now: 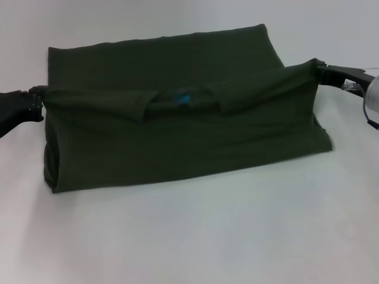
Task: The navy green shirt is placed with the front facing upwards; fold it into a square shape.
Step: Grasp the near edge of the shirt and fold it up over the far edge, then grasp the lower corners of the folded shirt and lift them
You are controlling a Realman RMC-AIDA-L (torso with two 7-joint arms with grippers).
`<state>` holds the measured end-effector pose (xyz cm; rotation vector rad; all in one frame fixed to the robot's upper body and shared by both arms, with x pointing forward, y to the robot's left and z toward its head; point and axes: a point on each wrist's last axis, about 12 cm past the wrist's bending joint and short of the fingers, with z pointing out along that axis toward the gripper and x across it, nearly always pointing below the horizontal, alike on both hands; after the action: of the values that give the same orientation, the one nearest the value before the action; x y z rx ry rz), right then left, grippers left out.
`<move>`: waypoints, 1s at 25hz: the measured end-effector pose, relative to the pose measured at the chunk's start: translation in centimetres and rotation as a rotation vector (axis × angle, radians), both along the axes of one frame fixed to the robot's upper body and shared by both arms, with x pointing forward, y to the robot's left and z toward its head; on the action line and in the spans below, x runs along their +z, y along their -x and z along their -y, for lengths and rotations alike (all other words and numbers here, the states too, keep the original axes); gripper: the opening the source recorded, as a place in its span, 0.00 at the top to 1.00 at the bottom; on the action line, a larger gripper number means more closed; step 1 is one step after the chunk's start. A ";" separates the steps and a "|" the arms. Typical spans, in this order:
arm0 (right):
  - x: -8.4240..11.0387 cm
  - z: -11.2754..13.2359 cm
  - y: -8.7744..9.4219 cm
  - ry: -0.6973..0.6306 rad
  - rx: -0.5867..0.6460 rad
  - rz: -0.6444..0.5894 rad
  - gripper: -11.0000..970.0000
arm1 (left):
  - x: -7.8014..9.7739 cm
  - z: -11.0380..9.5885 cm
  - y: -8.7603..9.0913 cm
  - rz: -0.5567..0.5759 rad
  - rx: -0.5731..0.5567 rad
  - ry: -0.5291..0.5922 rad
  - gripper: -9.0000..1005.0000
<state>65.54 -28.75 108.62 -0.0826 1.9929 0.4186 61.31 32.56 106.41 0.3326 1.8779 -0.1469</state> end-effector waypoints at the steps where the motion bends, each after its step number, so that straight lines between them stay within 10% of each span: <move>1: 0.1 -0.1 -0.1 0.001 -0.001 0.005 0.95 | 0.0 0.1 0.0 0.006 0.002 -0.002 0.98; 13: -0.5 -0.6 -0.2 -0.013 -0.032 -0.010 0.90 | -0.2 1.1 -0.5 0.017 0.013 0.013 0.99; 25: 0.3 -1.3 -0.9 0.022 0.005 -0.004 0.71 | 0.0 1.4 -0.7 0.029 0.033 0.040 0.69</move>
<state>66.43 -27.49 108.94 -0.1002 2.0014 0.4005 62.05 31.19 106.38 0.2746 1.8481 -0.1566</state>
